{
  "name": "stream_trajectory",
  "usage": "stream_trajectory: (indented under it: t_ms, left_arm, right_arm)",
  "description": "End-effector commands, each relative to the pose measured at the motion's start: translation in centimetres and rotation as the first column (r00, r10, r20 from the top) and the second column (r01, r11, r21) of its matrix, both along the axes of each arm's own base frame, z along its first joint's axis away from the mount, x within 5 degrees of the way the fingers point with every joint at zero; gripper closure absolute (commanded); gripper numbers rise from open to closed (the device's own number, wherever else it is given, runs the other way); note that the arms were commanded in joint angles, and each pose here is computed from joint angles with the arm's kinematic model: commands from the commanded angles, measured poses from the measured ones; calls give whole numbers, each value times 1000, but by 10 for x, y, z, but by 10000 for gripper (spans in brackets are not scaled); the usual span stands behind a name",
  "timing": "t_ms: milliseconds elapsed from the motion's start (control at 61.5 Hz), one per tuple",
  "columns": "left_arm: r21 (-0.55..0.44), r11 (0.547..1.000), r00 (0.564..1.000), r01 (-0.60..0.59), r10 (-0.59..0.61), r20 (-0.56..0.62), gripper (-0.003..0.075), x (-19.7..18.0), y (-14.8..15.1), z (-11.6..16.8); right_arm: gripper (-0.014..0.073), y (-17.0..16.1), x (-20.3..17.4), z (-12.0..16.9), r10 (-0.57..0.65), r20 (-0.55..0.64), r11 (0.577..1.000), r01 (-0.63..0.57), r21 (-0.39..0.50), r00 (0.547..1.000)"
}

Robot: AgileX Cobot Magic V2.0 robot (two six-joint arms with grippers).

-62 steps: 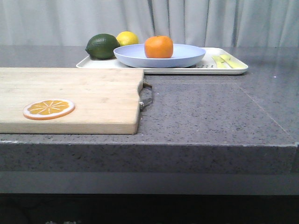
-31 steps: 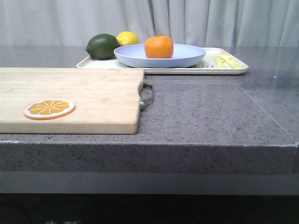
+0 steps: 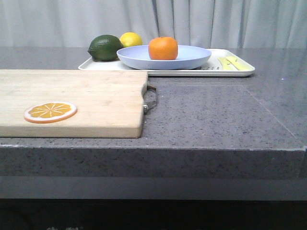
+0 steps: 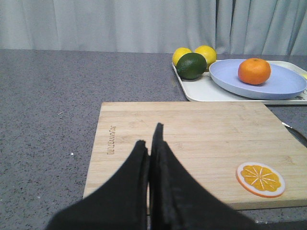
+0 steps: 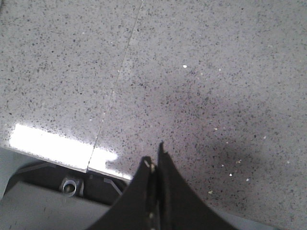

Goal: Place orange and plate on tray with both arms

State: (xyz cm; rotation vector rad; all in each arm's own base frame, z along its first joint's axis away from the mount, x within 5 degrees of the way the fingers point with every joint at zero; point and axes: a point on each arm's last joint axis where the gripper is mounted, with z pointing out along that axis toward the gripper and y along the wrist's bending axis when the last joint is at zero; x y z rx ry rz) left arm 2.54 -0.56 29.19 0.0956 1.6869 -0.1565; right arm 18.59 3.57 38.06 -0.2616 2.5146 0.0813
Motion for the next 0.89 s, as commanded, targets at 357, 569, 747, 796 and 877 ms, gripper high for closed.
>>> stream_trajectory:
  t_ms: [357,569,747,796,877]
  left_arm:
    - [-29,1000,995,0,3,96,738,0,0,15]
    - [-29,1000,995,0,3,96,738,0,0,15]
    - [-29,1000,995,0,3,96,738,0,0,15]
    - [-29,1000,995,0,3,96,738,0,0,15]
    - [-29,1000,995,0,3,96,738,0,0,15]
  right_arm:
    - [707,-22,-111,-27,-54,708,992,-46,121,705]
    - [707,-25,-131,-36,-65,763,990,-56,132,643]
    - [707,-25,-131,-37,-65,761,990,-56,132,646]
    - [707,-25,-131,-37,-65,761,990,-56,132,646]
    - [707,-25,-131,-37,-65,761,990,-56,132,646]
